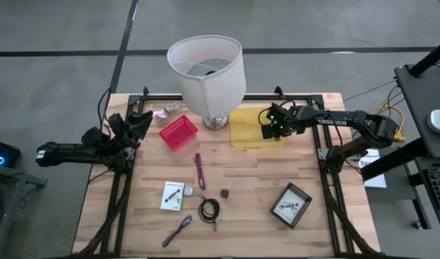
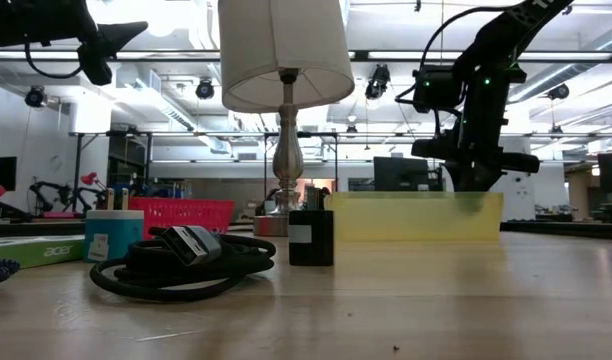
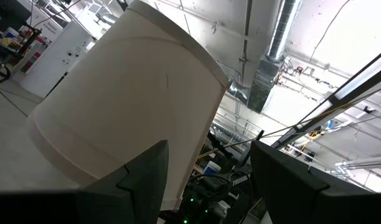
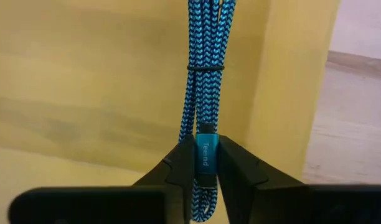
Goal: Pick and place items into bin
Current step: Put the blue charger cable into the yellow bin, then put the black charger cable into the yellow bin
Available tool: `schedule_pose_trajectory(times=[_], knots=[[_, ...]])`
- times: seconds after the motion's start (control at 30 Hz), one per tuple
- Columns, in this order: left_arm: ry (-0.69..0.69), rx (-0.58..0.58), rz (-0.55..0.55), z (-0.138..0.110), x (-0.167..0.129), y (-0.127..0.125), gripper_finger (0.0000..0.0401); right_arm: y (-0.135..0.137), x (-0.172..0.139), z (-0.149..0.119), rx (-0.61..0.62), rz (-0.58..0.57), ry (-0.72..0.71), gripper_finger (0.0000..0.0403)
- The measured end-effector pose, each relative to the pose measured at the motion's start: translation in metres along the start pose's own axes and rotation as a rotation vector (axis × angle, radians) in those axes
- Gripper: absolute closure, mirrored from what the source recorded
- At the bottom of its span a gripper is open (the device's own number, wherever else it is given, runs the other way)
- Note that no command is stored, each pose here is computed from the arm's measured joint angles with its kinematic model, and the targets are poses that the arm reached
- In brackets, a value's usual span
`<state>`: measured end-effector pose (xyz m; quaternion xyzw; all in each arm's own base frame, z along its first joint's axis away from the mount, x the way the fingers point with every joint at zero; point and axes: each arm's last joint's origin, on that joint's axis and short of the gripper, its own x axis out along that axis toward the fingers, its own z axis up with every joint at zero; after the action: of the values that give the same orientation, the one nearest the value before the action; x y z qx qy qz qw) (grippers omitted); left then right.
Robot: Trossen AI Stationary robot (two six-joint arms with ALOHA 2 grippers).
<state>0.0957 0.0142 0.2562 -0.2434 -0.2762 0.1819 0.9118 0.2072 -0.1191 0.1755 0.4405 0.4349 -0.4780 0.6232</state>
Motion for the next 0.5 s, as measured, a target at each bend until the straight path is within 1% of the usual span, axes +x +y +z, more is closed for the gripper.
schedule_pose_trajectory(times=[0.27, 0.43, 0.5], knots=[[0.0, 0.001, 0.0, 0.0, 0.0, 0.0, 0.0191, -0.0001, 0.0, -0.0001, 0.002, -0.001, 0.001, 0.0291], [0.0, 0.001, 0.0, 0.0, 0.0, 0.0, 0.0191, 0.0, -0.0006, 0.0001, -0.002, 0.002, -0.002, 0.0272], [0.0, 0.001, 0.0, 0.0, 0.0, 0.0, 0.0191, 0.0016, -0.0011, 0.0014, -0.025, 0.018, -0.016, 0.0267]])
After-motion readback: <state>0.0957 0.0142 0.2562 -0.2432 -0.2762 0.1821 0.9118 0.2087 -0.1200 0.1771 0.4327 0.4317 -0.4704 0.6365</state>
